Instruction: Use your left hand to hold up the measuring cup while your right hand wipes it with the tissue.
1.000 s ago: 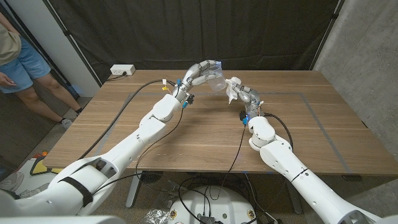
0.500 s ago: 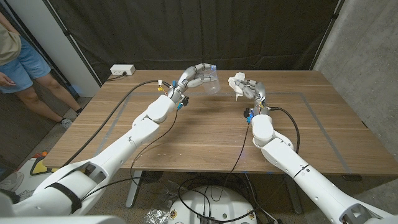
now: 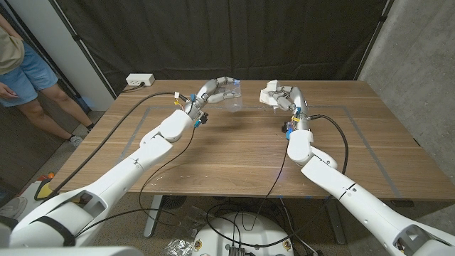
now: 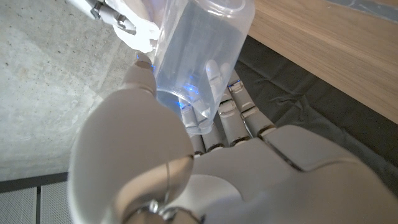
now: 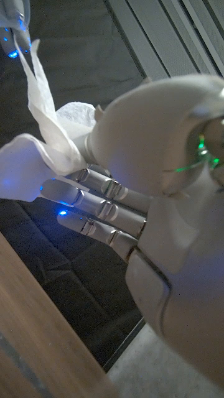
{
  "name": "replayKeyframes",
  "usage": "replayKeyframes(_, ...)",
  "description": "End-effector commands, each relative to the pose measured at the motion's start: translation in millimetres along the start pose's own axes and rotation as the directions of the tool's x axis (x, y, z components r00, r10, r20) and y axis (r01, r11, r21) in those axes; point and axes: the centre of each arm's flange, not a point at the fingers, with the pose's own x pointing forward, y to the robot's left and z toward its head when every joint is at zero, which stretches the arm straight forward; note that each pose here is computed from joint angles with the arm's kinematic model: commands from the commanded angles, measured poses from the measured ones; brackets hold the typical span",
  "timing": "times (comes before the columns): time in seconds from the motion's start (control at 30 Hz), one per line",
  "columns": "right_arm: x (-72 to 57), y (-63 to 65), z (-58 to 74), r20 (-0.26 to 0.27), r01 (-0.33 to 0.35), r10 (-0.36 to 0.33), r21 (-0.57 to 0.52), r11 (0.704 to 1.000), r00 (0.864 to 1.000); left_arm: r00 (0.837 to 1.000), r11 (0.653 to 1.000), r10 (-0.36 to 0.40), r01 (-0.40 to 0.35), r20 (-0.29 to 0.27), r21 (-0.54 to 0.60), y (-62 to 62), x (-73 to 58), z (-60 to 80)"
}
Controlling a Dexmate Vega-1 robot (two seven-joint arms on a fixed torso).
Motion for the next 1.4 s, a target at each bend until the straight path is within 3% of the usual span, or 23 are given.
replayKeyframes(0.03, 4.1, -3.9, 6.3, 0.11, -0.002, 0.036, -0.298, 0.955, 0.993, 0.998, 0.992, 0.019, -0.012, -0.054, 0.129, 15.9, -15.6, -4.5)
replayKeyframes(0.33, 3.7, 2.1, 4.7, 0.128, -0.047, 0.13, -0.509, 0.859, 0.983, 0.995, 0.976, 0.034, -0.013, -0.092, 0.217, 24.5, -27.8, -9.4)
replayKeyframes(0.6, 5.0, 10.4, 2.5, 0.106, -0.09, 0.2, -0.63, 0.771, 0.974, 0.991, 0.97, 0.035, -0.004, -0.125, 0.242, 28.0, -36.1, -15.9)
replayKeyframes(1.2, 9.2, 23.6, -12.6, -0.066, -0.241, 0.285, -0.729, 0.641, 0.956, 0.987, 0.963, 0.033, 0.01, -0.158, 0.268, 22.0, -44.9, -33.9)
replayKeyframes(1.4, 12.0, 26.0, -15.9, -0.109, -0.283, 0.302, -0.73, 0.622, 0.947, 0.985, 0.965, 0.034, 0.012, -0.169, 0.264, 20.5, -44.9, -42.7)
